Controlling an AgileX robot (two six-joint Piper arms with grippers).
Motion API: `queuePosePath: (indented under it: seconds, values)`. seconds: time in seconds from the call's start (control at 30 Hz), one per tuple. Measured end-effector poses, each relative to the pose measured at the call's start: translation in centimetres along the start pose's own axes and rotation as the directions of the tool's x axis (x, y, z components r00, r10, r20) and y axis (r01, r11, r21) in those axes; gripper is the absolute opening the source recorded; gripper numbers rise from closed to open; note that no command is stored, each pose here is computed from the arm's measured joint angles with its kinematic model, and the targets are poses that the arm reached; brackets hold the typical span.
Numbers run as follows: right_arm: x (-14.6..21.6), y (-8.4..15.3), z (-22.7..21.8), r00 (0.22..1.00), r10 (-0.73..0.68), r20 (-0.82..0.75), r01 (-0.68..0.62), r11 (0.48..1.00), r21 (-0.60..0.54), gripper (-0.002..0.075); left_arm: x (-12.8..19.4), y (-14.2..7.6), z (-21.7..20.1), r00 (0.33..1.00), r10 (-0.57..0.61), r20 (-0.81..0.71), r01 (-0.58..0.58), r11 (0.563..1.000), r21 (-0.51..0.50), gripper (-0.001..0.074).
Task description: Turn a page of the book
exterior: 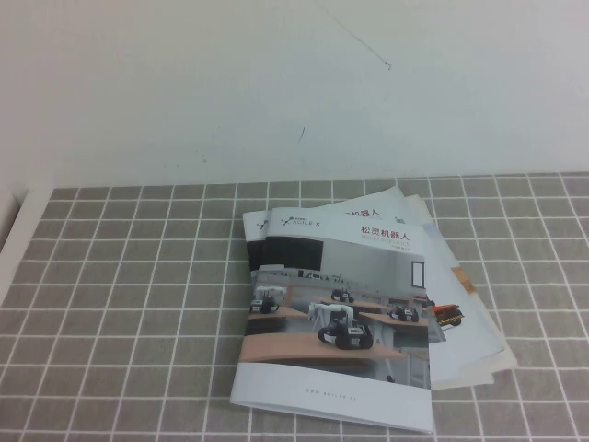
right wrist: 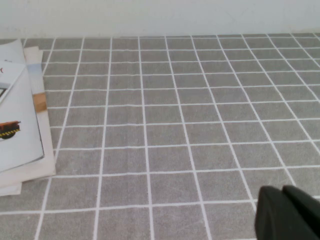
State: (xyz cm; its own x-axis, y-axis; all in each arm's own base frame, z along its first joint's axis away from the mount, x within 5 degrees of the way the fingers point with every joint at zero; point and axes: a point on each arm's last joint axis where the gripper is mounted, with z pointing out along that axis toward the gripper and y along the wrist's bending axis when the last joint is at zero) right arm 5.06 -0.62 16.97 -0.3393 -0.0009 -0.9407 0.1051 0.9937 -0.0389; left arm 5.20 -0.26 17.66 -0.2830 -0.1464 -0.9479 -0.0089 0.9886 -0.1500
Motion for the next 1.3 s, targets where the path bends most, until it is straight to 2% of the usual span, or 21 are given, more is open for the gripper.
queuePosePath:
  seconds: [0.8,1.3]
  values:
    - [-0.02,0.00,0.00,1.000,0.000,0.002,0.000,1.000,0.000,-0.0002,-0.04,0.01,0.02,1.000,0.017,0.008,-0.017,1.000,0.000,-0.0004]
    - [-0.64,-0.02,0.07,0.996,0.000,0.090,0.000,1.000,0.003,-0.0002,-0.81,-0.05,0.06,0.993,0.021,0.118,-0.022,1.000,0.008,-0.0004]
